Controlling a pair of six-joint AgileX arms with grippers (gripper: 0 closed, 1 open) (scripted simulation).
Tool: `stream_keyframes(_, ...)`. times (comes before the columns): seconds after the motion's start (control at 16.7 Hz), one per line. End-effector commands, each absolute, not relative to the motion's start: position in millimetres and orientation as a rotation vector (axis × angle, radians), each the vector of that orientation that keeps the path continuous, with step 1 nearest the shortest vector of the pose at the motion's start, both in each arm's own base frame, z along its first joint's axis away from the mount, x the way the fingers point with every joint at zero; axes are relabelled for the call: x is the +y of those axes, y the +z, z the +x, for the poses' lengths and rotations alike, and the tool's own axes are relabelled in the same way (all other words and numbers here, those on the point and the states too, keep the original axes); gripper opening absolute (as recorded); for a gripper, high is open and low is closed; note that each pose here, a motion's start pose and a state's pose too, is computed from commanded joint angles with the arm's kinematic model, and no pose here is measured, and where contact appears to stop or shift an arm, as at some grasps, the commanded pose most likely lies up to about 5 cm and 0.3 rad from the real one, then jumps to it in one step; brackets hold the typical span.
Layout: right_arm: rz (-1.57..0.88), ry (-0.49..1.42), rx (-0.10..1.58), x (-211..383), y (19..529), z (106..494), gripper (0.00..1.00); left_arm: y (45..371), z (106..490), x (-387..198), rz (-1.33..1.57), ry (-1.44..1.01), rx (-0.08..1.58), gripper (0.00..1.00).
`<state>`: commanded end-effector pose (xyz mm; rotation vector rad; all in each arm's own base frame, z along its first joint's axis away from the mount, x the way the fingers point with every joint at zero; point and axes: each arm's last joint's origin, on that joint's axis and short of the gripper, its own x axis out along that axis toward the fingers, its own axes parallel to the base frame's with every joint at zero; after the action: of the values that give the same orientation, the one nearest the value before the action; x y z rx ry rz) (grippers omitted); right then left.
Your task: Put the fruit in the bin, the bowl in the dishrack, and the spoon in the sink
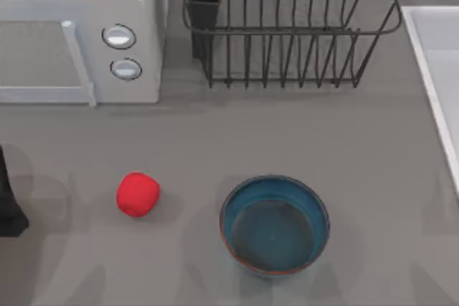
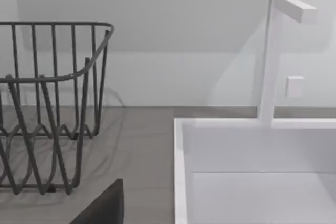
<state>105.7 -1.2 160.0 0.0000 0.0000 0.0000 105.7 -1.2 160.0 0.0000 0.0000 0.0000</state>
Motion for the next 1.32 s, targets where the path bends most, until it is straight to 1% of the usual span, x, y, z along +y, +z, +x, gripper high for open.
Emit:
stream_keyframes(0.18,0.000,0.000,0.000,-1.2,160.0,105.7,1.00,162.0,105.7,-1.6,-0.001,-0.005,0.008,1.00)
stream_keyframes(0.3,0.000,0.000,0.000,-1.2,160.0,105.7,1.00,171.5,106.2,-3.6,-0.005,-0.025,0.047,1.00)
stream_keyframes(0.42,0.000,0.000,0.000,-1.2,160.0,105.7,1.00,187.1,108.8,-6.9,-0.011,-0.056,0.118,1.00)
stream_keyframes(0.54,0.000,0.000,0.000,-1.2,160.0,105.7,1.00,205.6,116.3,-11.7,-0.014,-0.093,0.227,1.00)
stream_keyframes(0.72,0.000,0.000,0.000,-1.2,160.0,105.7,1.00,229.7,141.6,-23.6,-0.003,-0.152,0.463,1.00)
stream_keyframes(0.9,0.000,0.000,0.000,-1.2,160.0,105.7,1.00,238.7,182.5,-43.8,0.036,-0.204,0.756,1.00)
stream_keyframes(1.14,0.000,0.000,0.000,-1.2,160.0,105.7,1.00,222.3,240.3,-82.1,0.126,-0.248,1.142,1.00)
stream_keyframes(1.32,0.000,0.000,0.000,-1.2,160.0,105.7,1.00,202.7,272.0,-111.6,0.193,-0.264,1.354,1.00)
